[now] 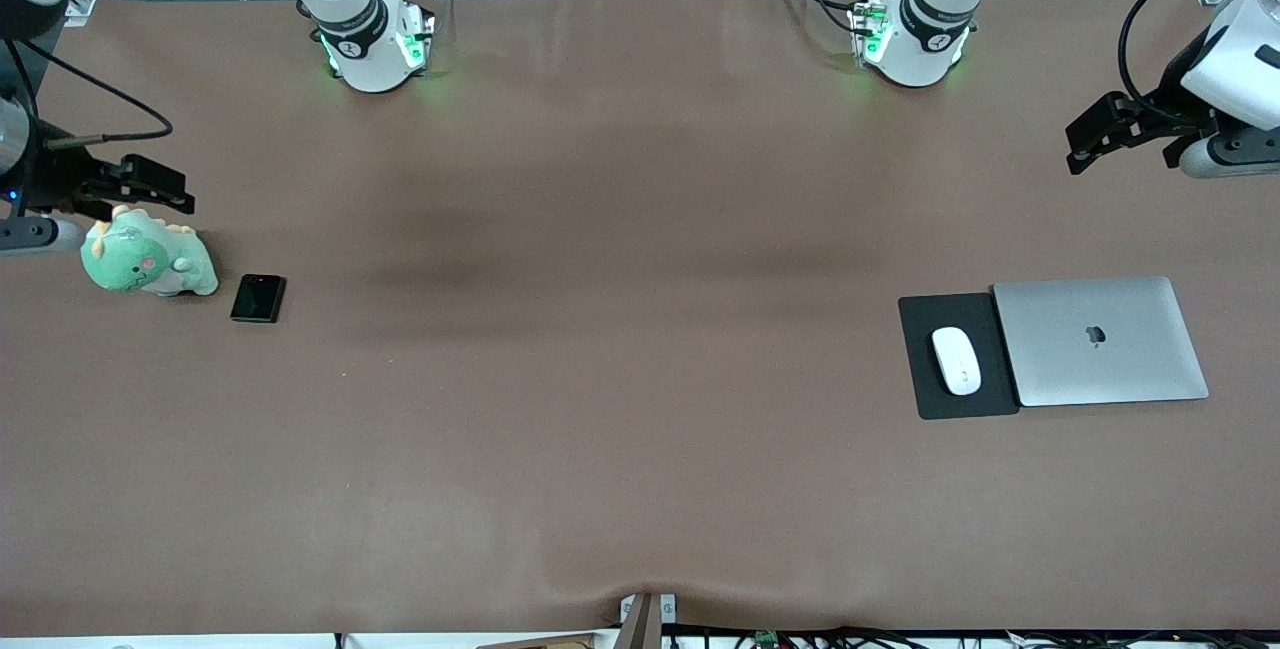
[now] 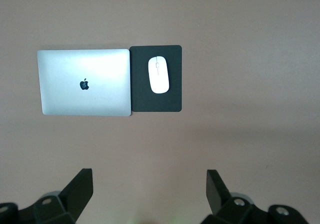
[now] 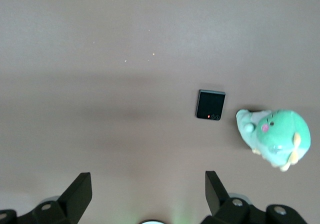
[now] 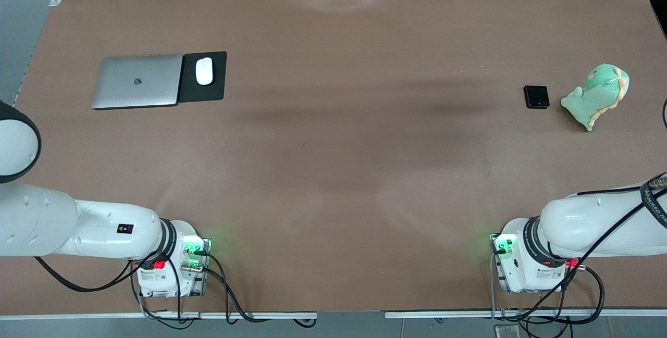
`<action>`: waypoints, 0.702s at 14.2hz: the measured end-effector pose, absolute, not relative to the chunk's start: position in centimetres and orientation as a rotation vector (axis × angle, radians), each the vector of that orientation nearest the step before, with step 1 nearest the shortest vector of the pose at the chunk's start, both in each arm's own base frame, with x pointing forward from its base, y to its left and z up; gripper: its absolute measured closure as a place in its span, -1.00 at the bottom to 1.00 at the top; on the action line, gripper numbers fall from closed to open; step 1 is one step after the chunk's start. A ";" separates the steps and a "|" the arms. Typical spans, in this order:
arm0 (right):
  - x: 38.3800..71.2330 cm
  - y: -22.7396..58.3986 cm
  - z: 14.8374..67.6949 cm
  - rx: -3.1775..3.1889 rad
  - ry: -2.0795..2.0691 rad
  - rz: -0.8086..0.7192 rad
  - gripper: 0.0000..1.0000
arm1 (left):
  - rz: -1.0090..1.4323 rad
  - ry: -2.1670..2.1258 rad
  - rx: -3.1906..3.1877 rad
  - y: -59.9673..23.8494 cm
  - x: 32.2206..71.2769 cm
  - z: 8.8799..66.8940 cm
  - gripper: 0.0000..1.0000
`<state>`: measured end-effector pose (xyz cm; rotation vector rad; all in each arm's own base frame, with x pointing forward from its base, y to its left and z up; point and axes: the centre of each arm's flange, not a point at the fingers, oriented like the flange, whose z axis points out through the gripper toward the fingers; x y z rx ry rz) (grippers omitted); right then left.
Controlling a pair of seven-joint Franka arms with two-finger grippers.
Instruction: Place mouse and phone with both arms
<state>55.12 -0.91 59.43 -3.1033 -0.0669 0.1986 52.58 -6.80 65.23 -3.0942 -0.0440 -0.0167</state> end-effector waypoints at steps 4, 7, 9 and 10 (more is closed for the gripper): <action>54.0 -0.2 62.3 -3.110 -0.028 0.164 -1.00 | -0.017 -0.044 -3.094 -6.8 52.6 65.2 -1.00; 53.6 -0.3 63.3 -3.112 -0.022 0.139 -1.00 | -0.017 -0.044 -3.094 -6.8 52.6 65.2 -1.00; 53.6 -0.5 63.2 -3.111 -0.013 0.138 -1.00 | -0.016 -0.044 -3.094 -6.8 52.6 65.2 -1.00; 53.6 -0.6 63.2 -3.111 -0.010 0.137 -1.00 | -0.016 -0.044 -3.094 -6.8 52.6 65.2 -1.00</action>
